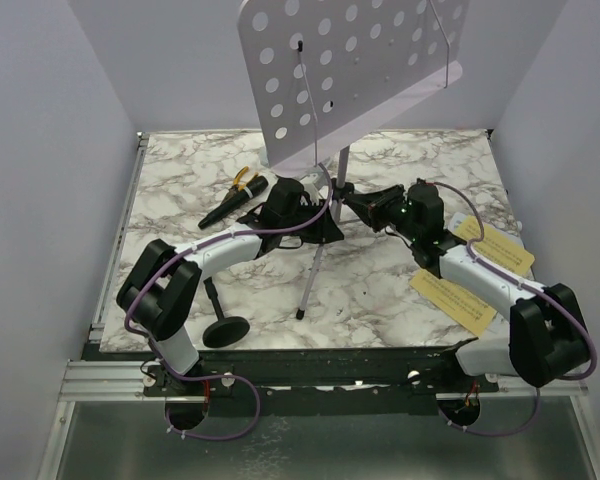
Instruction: Set up the instrument practice props
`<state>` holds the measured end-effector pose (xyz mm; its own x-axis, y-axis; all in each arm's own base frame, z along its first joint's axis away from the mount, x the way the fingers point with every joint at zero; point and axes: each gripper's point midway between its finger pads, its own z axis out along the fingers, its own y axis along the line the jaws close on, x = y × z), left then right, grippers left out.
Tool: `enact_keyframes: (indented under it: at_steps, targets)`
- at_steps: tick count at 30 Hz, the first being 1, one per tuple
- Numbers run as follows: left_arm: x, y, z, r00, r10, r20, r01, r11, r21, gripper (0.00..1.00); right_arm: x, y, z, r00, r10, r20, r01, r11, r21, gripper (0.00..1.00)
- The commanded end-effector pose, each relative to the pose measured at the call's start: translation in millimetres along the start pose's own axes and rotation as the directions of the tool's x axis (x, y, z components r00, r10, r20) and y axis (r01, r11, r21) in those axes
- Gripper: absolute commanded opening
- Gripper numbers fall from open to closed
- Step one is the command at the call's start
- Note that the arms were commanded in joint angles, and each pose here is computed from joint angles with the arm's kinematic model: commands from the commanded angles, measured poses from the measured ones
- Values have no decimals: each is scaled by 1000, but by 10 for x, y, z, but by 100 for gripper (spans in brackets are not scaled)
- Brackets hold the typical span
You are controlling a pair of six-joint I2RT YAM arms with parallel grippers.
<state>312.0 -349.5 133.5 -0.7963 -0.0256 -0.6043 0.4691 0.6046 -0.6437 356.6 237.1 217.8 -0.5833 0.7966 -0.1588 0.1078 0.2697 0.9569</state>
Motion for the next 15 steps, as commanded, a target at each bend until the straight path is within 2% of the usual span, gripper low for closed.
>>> enact_keyframes:
  at_steps: [1,4,6,7,10,11,13,15]
  targets:
    - [780,888,-153,963,-201,-177,127,925,-358,5,218,550,25,834,505,-223,-512,858,26,6]
    - [752,879,-170,966,-194,-169,123,925,-359,5,217,738,-12,779,560,-283,-587,810,-14,7]
    - [744,870,-171,967,-190,-167,120,926,-358,5,139,820,-60,782,569,-255,-598,800,-47,9]
    - [735,869,-175,968,-188,-166,119,926,-357,5,98,817,-76,792,568,-224,-592,804,-56,16]
    - [736,864,-175,968,-188,-167,119,927,-355,5,-11,728,-162,835,535,-128,-546,835,-74,50]
    - [734,857,-172,968,-188,-168,119,928,-353,5,-38,674,-194,856,507,-101,-515,853,-82,58]
    - [736,857,-173,967,-188,-169,119,928,-353,5,-89,497,-240,911,413,-26,-413,908,-74,72]
    - [733,852,-175,968,-187,-168,119,928,-352,5,-116,251,-293,972,232,46,-230,972,-46,83]
